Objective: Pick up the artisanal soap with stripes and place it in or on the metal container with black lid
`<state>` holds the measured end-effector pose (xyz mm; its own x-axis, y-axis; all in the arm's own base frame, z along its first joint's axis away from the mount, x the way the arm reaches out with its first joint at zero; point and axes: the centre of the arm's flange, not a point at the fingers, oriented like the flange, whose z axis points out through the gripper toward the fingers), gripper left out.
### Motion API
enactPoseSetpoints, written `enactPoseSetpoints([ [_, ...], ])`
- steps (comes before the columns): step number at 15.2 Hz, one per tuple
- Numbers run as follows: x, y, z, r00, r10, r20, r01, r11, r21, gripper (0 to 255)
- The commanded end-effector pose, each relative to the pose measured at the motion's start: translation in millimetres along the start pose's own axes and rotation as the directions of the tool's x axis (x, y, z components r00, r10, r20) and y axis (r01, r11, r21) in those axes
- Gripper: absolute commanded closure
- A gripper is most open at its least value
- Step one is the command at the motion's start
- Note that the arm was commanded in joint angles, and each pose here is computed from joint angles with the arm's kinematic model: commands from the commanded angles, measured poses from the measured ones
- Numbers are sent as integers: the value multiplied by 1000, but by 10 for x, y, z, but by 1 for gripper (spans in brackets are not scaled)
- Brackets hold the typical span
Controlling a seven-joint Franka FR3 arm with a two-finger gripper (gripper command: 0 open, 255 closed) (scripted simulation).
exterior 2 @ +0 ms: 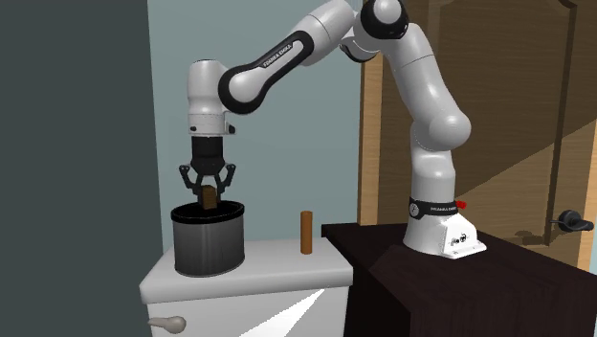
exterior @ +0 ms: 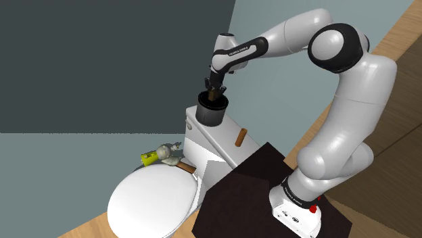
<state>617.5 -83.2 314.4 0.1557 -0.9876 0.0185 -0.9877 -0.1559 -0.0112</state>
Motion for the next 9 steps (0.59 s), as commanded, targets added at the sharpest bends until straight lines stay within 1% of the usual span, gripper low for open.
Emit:
enactPoseSetpoints([
  [1,11,6,12,1000,2,0,-2,1000,-2,255],
  [4,11,6,12,1000,2,0,-2,1000,-2,255],
  [5,11,5,12,1000,2,0,-2,1000,-2,0],
  [9,10,4,13,1000,2,0,-2,1000,-2,0],
])
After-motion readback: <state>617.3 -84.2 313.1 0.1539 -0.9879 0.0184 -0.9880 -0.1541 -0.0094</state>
